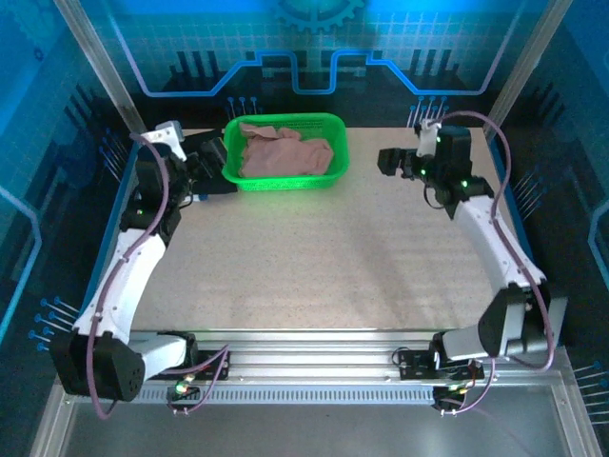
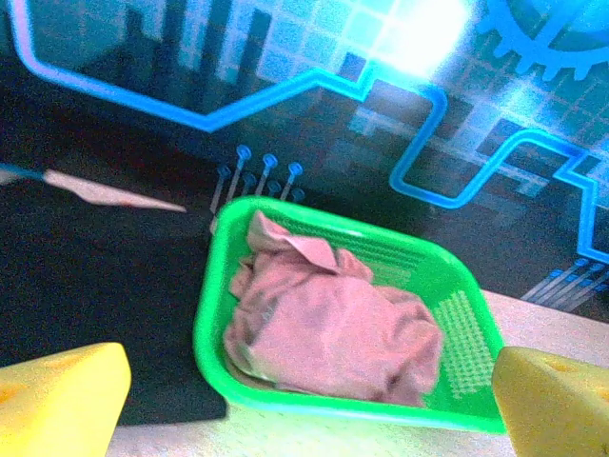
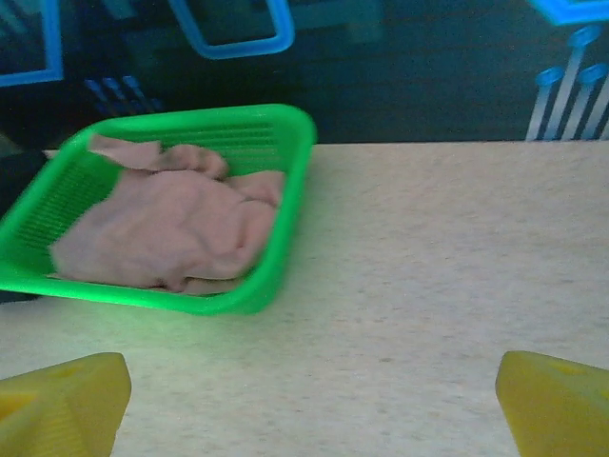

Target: Fold and stack the t-shirts

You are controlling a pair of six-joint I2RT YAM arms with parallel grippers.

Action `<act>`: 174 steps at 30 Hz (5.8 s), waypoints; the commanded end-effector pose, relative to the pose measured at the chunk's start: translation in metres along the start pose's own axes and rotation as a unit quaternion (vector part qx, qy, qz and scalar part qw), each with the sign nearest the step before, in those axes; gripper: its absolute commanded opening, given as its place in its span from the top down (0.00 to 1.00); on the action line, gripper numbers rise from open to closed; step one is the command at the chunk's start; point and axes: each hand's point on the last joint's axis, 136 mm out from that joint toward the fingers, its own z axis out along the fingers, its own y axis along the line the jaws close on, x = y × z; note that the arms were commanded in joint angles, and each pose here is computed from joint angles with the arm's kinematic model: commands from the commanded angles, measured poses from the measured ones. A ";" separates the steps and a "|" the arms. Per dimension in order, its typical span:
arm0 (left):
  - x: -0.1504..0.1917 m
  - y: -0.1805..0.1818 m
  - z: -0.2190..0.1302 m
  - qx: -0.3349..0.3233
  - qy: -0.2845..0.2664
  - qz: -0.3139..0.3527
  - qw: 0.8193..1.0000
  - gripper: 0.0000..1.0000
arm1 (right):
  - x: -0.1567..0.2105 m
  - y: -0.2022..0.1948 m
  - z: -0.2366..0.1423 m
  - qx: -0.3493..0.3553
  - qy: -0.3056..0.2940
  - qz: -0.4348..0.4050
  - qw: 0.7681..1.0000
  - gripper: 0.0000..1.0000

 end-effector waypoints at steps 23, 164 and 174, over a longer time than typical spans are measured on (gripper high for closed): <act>0.130 -0.031 -0.043 0.046 0.196 -0.090 0.975 0.01 | 0.093 0.042 0.225 -0.080 0.236 0.195 0.949 0.29; 0.337 0.013 0.000 -0.034 0.474 -0.170 0.863 0.70 | 0.289 0.060 0.052 0.043 0.357 -0.021 0.933 0.65; 0.228 -0.025 -0.018 0.007 0.380 -0.096 0.920 1.00 | 0.205 0.066 0.019 0.067 0.275 -0.065 0.957 0.99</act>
